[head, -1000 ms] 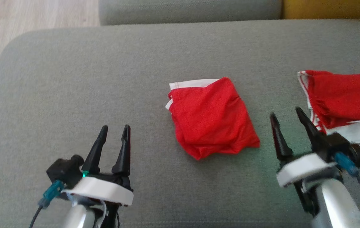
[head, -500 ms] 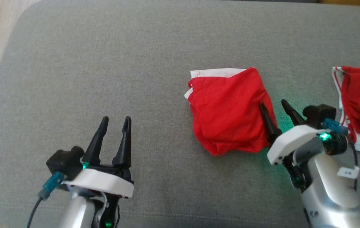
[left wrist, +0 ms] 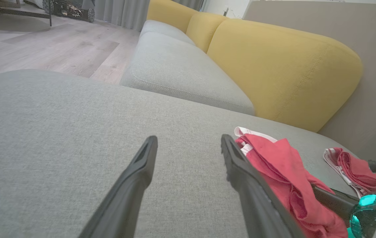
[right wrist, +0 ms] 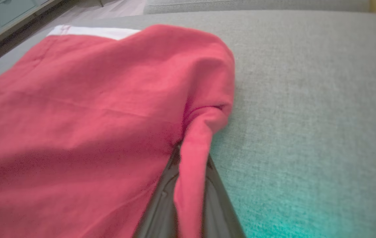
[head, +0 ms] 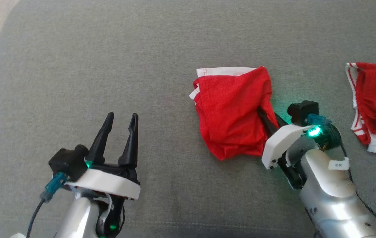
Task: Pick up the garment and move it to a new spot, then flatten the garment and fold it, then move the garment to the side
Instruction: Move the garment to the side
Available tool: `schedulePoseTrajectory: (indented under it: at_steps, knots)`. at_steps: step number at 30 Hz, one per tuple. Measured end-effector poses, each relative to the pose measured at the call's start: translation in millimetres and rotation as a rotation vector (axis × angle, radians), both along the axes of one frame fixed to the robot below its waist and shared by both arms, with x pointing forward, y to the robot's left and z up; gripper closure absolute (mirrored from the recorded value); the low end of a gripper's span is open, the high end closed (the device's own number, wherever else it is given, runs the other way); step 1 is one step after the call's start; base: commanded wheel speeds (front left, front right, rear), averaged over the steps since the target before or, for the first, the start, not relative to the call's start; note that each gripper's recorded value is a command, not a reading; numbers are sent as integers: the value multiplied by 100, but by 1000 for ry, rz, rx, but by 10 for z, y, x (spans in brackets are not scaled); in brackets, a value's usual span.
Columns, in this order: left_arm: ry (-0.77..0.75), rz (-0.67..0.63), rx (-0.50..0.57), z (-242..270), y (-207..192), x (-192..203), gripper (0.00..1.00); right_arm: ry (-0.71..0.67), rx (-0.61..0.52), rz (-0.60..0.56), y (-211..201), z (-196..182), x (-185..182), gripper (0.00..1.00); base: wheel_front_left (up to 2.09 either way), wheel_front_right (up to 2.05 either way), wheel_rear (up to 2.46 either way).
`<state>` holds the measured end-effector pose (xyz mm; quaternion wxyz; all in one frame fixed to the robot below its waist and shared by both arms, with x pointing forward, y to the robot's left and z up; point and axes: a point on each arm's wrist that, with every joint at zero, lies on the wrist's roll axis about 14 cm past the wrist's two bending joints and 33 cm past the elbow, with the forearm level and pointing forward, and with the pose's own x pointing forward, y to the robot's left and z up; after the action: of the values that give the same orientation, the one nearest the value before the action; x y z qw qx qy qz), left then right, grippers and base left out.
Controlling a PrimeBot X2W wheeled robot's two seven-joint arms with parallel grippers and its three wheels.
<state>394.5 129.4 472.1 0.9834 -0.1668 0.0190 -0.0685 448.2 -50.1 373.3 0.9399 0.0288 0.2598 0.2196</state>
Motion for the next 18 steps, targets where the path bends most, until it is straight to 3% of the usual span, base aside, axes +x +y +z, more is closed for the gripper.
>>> schedulePoseTrajectory:
  at_steps: [8, 18]
  knots:
    - [-21, -51, 1, 49, -169, 61, 0, -191, -244, 47, -552, 194, 139, 100, 0, 0, 0]
    - [-40, -141, -21, 94, -472, 132, 0, -414, -537, 3, -1619, 952, 359, 100, 0, 0, 0]
